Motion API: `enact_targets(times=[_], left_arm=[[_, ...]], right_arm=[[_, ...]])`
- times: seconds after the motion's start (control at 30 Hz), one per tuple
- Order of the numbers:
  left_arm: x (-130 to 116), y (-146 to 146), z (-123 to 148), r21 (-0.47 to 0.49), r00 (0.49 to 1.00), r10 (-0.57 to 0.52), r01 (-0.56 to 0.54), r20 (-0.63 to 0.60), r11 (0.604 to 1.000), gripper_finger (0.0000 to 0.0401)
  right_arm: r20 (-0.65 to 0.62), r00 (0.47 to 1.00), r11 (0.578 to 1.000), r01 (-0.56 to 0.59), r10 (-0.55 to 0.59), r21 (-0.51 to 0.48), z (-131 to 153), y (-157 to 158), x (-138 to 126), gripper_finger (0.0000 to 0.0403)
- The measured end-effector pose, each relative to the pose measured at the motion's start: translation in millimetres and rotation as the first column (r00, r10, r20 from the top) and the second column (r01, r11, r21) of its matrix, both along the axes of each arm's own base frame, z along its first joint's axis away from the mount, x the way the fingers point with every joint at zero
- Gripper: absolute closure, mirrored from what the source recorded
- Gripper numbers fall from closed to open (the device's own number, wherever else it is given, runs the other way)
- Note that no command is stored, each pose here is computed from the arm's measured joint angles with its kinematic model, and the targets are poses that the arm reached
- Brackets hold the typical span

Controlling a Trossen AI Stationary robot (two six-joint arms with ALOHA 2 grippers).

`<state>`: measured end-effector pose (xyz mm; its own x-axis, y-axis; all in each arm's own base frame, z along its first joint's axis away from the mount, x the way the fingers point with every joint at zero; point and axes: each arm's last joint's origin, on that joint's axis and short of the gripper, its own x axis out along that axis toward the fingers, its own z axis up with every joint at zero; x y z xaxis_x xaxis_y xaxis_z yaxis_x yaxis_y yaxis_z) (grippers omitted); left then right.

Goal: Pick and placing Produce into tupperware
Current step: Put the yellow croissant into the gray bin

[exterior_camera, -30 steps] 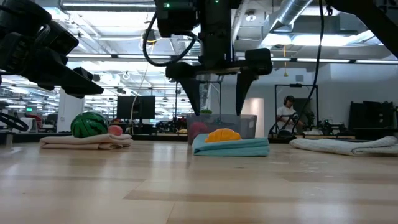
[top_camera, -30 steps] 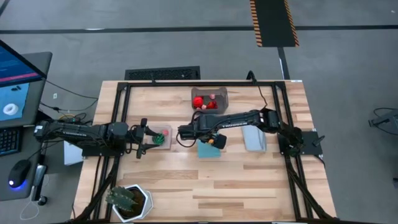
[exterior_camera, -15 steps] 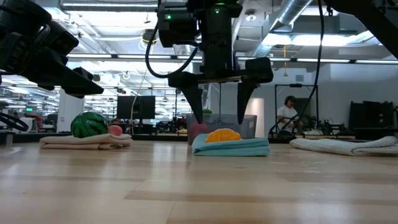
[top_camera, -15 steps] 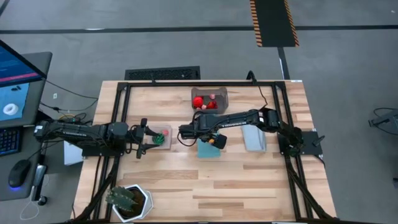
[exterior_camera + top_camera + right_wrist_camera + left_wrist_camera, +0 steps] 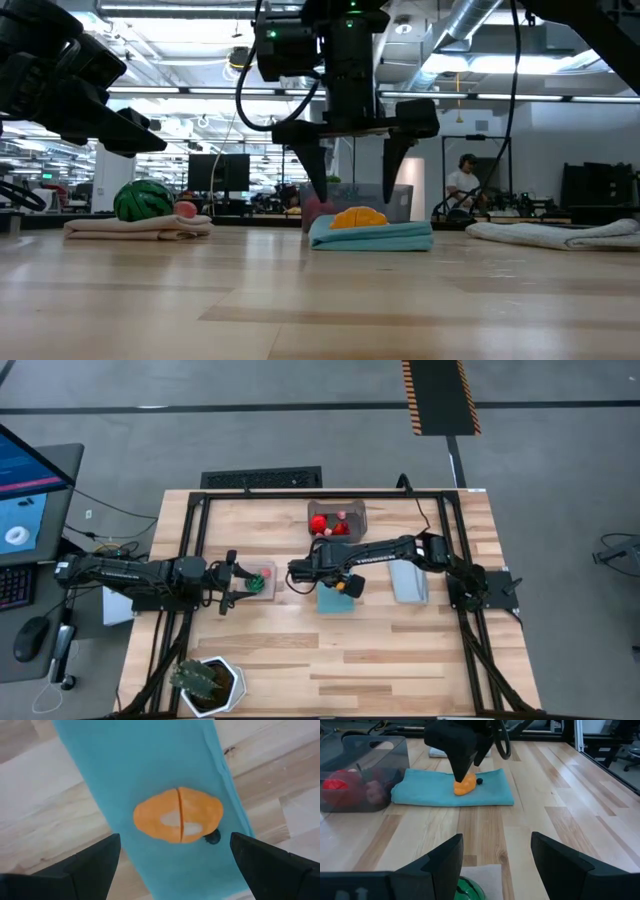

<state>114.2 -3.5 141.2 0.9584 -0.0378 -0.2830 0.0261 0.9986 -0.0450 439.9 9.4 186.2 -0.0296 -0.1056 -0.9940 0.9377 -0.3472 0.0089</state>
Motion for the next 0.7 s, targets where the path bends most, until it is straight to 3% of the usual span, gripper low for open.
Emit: enact_targets(times=[0.7], left_arm=[[0, 0, 0, 0.002, 1.000, -0.001, 0.001, 0.000, 1.000, 0.0177]], right_arm=[[-0.012, 1.000, 0.999, -0.002, 0.003, 0.051, -21, -11, -3, 0.0003]])
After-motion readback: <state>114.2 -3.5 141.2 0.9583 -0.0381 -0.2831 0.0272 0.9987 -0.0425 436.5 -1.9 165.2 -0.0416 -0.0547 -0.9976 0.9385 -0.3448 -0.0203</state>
